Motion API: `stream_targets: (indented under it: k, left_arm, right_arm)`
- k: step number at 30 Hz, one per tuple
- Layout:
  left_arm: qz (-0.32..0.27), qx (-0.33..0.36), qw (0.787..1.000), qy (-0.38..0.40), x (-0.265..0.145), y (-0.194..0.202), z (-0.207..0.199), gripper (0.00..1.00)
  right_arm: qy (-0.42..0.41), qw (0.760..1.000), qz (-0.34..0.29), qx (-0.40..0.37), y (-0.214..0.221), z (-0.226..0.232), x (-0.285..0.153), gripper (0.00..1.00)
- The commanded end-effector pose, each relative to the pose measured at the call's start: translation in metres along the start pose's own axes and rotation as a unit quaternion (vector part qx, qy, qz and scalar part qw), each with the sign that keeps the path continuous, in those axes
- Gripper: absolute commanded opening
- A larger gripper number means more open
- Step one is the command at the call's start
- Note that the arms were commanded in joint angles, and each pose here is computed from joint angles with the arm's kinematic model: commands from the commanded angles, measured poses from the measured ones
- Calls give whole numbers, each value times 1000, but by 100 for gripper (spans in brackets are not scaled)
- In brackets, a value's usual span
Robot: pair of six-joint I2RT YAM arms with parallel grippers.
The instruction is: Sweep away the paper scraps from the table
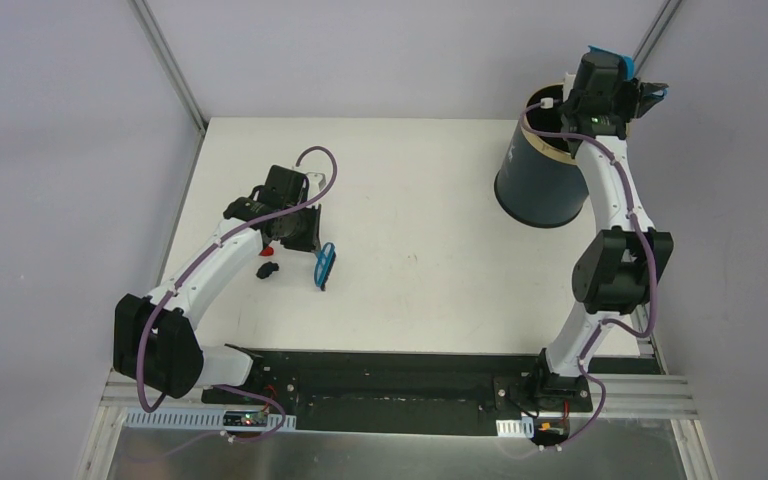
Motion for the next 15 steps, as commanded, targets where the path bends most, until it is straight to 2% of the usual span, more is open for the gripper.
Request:
stream_targets:
  k: [1, 12, 14, 15]
  left_arm:
    - [-18, 10, 1000, 15, -9, -4, -4, 0]
    - [-21, 10, 1000, 12, -11, -4, -3, 0]
    - [-20, 9, 1000, 13, -10, -4, -3, 0]
    - [-18, 8, 1000, 14, -9, -4, -4, 0]
  right_arm:
    - [42, 997, 39, 56, 49, -28, -25, 0]
    - [14, 996, 15, 87, 65, -19, -44, 0]
    - [2, 997, -8, 80, 65, -20, -59, 0]
    - [-2, 991, -42, 129, 58, -16, -64, 0]
Point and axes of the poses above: each gripper's point midway between its finger pads, its own x axis out along the fingers, its own z axis along the line the jaws close on, y = z × x, the point moved 2 cm from there along -x, back along the fingers, and after that the axes turned 6 degrees about -x, right-handed, at the moved point
